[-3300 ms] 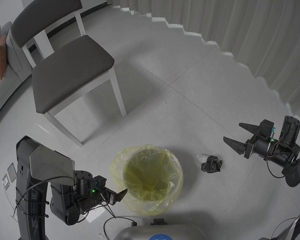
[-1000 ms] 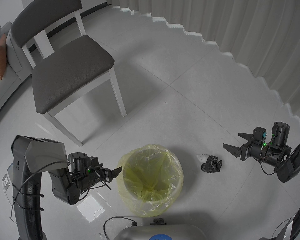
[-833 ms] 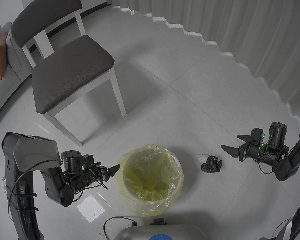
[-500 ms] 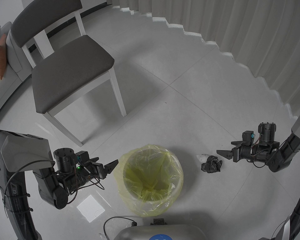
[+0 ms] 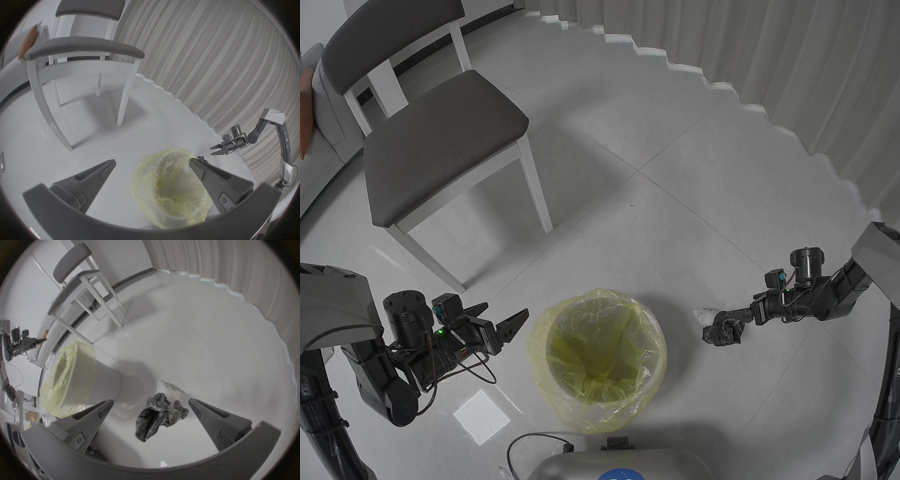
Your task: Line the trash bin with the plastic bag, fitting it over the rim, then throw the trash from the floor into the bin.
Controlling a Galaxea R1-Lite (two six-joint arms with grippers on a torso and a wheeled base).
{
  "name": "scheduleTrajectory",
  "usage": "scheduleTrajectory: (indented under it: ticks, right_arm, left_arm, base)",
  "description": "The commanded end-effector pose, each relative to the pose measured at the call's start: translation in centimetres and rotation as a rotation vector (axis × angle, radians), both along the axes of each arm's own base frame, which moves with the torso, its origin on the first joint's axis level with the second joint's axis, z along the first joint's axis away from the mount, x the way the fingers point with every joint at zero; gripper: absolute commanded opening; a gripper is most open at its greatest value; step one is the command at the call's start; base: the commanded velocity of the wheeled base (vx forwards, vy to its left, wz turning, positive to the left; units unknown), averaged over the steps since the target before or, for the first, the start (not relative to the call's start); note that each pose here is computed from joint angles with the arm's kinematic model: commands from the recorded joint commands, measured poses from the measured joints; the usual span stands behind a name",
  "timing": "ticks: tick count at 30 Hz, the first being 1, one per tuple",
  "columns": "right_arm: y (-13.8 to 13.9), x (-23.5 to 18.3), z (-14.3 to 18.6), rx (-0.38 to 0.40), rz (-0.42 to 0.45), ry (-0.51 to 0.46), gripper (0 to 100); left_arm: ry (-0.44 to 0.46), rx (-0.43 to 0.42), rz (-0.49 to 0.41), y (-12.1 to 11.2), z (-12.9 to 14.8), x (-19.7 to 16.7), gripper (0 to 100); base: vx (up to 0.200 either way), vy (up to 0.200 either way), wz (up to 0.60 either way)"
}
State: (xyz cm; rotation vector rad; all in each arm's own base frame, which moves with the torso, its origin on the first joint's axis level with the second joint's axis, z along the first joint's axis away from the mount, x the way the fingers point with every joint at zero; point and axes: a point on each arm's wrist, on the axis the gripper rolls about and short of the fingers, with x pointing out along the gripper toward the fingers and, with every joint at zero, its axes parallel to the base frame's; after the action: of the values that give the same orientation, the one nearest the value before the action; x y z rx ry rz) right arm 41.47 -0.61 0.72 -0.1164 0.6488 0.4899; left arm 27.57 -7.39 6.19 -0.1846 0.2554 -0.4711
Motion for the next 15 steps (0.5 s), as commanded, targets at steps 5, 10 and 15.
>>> scheduleTrajectory:
  ticks: [5, 10, 15]
  right_arm:
    - [0.3, 2.6, -5.8, -0.035, 0.039, 0.053, 100]
    - [0.9, 3.4, -6.8, -0.034, 0.056, 0.064, 100]
    - [1.6, 3.9, -6.6, -0.041, 0.077, 0.079, 100]
  left_arm:
    - [-0.015, 0.012, 0.027, 0.4, 0.7, -1.3, 100]
    - [-0.022, 0.011, 0.030, 0.5, 0.5, -1.8, 100]
    - [-0.006, 0.017, 0.032, 0.7, 0.4, -2.3, 100]
  base:
    - [0.000, 0.000, 0.00]
    - [0.000, 0.000, 0.00]
    - [0.000, 0.000, 0.00]
